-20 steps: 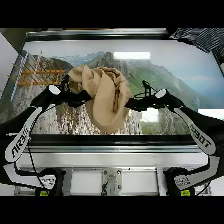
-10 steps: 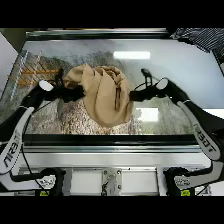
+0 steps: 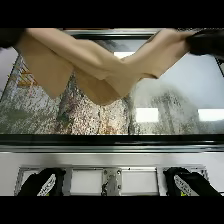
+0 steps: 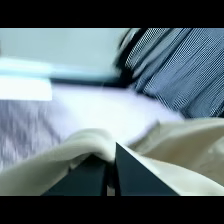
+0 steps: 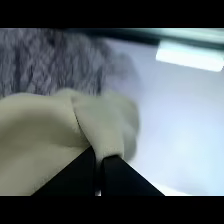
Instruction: Fold the clothes and pants, and hang the long-sleeved shirts on hangers.
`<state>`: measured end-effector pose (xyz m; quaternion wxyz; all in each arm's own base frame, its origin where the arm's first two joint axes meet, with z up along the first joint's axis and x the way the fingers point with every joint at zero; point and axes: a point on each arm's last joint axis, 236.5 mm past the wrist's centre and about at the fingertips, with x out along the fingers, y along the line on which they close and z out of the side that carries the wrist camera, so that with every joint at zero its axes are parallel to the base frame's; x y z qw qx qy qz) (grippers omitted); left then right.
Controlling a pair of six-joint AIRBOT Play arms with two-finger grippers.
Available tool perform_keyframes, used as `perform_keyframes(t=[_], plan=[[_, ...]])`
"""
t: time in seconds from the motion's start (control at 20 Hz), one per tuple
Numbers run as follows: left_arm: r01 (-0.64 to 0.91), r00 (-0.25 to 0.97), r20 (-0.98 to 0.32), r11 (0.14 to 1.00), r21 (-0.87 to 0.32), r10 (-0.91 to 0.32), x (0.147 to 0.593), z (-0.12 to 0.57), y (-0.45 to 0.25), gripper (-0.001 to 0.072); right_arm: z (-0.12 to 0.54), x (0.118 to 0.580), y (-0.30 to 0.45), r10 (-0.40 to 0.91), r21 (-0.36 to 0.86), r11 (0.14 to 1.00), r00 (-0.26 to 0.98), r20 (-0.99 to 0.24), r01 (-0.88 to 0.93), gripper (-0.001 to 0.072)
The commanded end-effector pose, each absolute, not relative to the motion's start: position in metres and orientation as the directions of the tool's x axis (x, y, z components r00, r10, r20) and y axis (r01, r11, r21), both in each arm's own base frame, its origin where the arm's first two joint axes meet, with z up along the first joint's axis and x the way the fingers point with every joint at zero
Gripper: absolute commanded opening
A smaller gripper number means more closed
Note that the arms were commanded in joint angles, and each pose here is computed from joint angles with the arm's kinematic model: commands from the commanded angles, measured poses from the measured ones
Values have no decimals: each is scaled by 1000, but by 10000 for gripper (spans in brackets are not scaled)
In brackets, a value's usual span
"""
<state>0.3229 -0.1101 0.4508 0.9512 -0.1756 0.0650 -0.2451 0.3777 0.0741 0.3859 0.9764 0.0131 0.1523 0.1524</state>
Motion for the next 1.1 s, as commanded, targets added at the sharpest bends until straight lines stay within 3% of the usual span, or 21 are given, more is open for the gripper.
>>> perform_keyframes(t=[0.0, 0.1, 0.25, 0.3, 0.45, 0.55, 0.7, 0.9, 1.05], plan=[[512, 856, 214, 828, -229, -470, 224, 541, -110, 21, 490, 290, 64, 268, 42, 963, 963, 12, -268, 30], [521, 846, 256, 829, -205, -468, 205, 554, -110, 21, 510, 266, 63, 263, 69, 961, 961, 83, -269, 30], [517, 853, 211, 827, -223, -477, 220, 543, -112, 21, 503, 265, 64, 268, 115, 955, 962, 57, -273, 29], [513, 858, 155, 825, -237, -490, 234, 529, -114, 20, 493, 271, 65, 273, 121, 954, 962, 13, -273, 30], [480, 808, -182, 805, -348, -560, 290, 439, -127, 20, 417, 307, 65, 271, 126, 961, 921, -279, -244, 30], [416, 694, -419, 801, -430, -586, 311, 356, -131, 20, 333, 319, 55, 229, 95, 973, 793, -565, -213, 30], [262, 445, -711, 838, -478, -545, 302, 210, -127, 20, 221, 311, 50, 205, 103, 972, 547, -812, -212, 29], [140, 18, -835, 828, -542, -550, 221, 61, -154, 21, 96, 274, 49, 198, 165, 973, 219, -955, -161, 30], [97, -59, -845, 840, -534, -531, 214, 6, -168, 21, 55, 300, 40, 160, 145, 986, 225, -961, -81, 30]])
